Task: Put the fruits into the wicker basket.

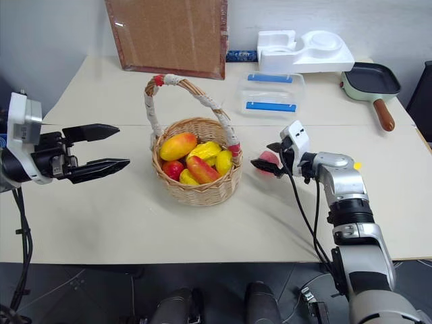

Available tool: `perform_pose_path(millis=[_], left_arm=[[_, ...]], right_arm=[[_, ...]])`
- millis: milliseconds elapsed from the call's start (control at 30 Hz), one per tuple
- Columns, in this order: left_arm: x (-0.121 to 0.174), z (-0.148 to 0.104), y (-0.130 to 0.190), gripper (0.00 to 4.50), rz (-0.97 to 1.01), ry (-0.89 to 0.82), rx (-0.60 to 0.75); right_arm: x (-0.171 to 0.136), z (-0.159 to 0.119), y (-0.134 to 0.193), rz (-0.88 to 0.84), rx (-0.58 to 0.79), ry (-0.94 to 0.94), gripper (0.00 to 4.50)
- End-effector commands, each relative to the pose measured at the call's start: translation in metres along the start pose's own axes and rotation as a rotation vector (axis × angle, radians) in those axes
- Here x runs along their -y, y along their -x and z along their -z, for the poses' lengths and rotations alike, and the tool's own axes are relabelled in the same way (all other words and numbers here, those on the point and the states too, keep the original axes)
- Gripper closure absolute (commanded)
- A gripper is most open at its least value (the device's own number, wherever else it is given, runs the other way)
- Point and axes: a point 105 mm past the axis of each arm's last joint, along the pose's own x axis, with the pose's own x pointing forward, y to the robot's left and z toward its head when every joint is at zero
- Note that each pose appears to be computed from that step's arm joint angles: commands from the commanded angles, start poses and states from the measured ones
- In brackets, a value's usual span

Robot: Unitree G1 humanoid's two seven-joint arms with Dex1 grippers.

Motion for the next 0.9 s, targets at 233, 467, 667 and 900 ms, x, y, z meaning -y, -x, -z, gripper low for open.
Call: perform_pose_path(millis=[233, 467, 667, 900], left_arm=[[0.001, -0.007, 0.003, 0.0, -0.009, -0.046, 0.027], [0.013, -0.006, 0.011, 0.0, 0.026, -0.019, 0.052], [0.015, -0.003, 0.007, 0.0, 0.065, 0.005, 0.067], [0.01, 0.004, 0.005, 0.0, 0.058, 0.015, 0.052]], right_arm=[[-0.002, -0.021, 0.014, -0.066, 0.095, 0.065, 1.93], [-0.013, -0.079, 0.064, -0.135, 0.258, 0.156, 1.94], [-0.037, -0.119, 0.03, -0.243, 0.364, 0.186, 1.94], [-0.068, -0.133, -0.018, -0.45, 0.351, 0.173, 1.94]])
